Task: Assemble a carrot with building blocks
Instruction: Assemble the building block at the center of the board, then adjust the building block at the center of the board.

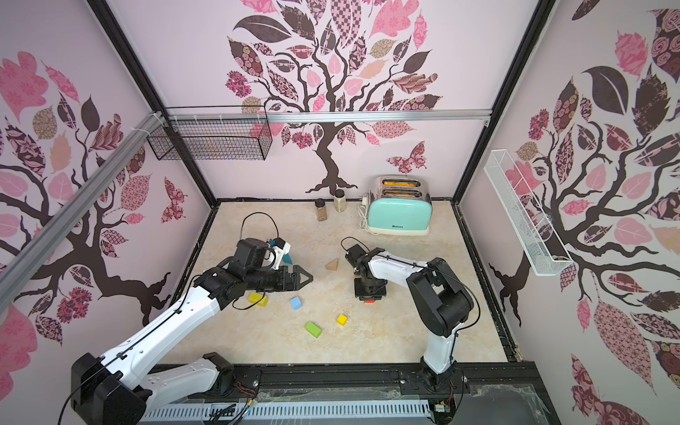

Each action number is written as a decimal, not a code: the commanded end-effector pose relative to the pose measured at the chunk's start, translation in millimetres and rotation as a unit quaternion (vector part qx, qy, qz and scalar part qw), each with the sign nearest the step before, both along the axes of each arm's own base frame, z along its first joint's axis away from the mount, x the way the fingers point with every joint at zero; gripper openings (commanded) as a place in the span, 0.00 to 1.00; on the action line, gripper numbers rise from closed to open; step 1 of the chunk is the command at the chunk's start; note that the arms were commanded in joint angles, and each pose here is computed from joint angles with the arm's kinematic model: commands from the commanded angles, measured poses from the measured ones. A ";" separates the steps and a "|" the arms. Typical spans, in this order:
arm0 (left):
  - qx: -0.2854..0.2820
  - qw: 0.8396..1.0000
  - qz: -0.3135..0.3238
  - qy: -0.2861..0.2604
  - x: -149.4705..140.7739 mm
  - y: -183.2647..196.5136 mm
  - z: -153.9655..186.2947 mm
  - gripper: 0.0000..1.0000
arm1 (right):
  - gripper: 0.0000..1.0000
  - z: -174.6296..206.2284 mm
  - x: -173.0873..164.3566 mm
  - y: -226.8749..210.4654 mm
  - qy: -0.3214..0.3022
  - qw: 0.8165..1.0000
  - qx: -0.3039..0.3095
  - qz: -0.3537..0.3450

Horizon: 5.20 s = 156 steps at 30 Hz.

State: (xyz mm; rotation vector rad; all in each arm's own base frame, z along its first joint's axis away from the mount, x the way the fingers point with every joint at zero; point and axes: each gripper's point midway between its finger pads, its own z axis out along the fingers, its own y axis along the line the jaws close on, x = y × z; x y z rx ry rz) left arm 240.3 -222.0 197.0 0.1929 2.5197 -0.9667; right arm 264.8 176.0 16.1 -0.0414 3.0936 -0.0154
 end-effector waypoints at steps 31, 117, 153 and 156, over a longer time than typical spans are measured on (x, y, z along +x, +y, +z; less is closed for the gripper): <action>-0.006 1.000 -0.017 -0.012 10.1 -10.6 2.1 0.98 | 0.56 -7.9 16.3 4.3 -0.023 1.000 -0.011 0.000; -0.014 1.000 -0.005 -0.012 22.7 -18.1 3.7 0.98 | 0.13 23.7 76.0 -58.0 -0.053 0.992 0.038 -0.109; -0.007 1.000 -0.010 -0.003 31.8 -25.8 -6.9 0.98 | 0.12 3.2 75.6 -21.6 -0.017 0.990 0.102 -0.095; -0.006 1.000 -0.010 -0.002 31.3 -25.4 -8.4 0.98 | 0.12 2.2 75.5 -24.9 -0.018 0.991 0.092 -0.097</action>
